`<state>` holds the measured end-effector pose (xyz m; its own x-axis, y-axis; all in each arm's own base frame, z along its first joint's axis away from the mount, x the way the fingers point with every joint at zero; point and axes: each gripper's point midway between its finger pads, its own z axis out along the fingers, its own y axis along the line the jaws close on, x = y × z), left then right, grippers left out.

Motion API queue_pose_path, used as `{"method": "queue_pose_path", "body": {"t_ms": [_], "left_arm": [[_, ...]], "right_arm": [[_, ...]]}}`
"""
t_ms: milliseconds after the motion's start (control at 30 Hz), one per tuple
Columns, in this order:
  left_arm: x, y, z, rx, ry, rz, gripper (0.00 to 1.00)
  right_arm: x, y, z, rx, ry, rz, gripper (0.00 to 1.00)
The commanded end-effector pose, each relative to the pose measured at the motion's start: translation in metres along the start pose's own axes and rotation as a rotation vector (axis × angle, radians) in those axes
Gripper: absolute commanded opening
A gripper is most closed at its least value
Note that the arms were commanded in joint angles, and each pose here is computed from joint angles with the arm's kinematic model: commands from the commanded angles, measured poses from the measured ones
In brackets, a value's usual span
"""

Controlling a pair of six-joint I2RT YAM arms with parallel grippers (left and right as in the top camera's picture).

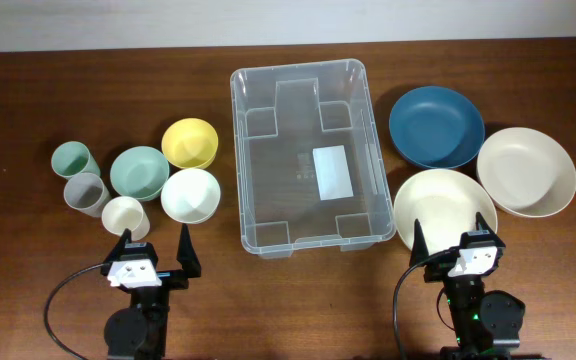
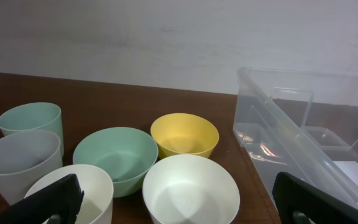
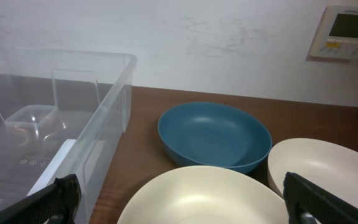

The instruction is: Pack container

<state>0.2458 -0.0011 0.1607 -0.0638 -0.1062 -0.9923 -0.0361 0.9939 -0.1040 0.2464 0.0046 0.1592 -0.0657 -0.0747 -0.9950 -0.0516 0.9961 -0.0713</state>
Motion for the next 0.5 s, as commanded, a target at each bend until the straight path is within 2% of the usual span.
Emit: {"method": "queue_pose_path", "body": {"t_ms": [0,467], "left_arm": [[0.0015,-0.0006,0.0001,0.006,0.001,0.016,1.0],[0.0015,-0.0006,0.0001,0.006,0.001,0.016,1.0]], "right_arm": [[0.0015,-0.0006,-0.0002,0.001,0.001,0.008,0.99],[0.0015,-0.0006,-0.0002,0.001,0.001,0.008,0.99]]}}
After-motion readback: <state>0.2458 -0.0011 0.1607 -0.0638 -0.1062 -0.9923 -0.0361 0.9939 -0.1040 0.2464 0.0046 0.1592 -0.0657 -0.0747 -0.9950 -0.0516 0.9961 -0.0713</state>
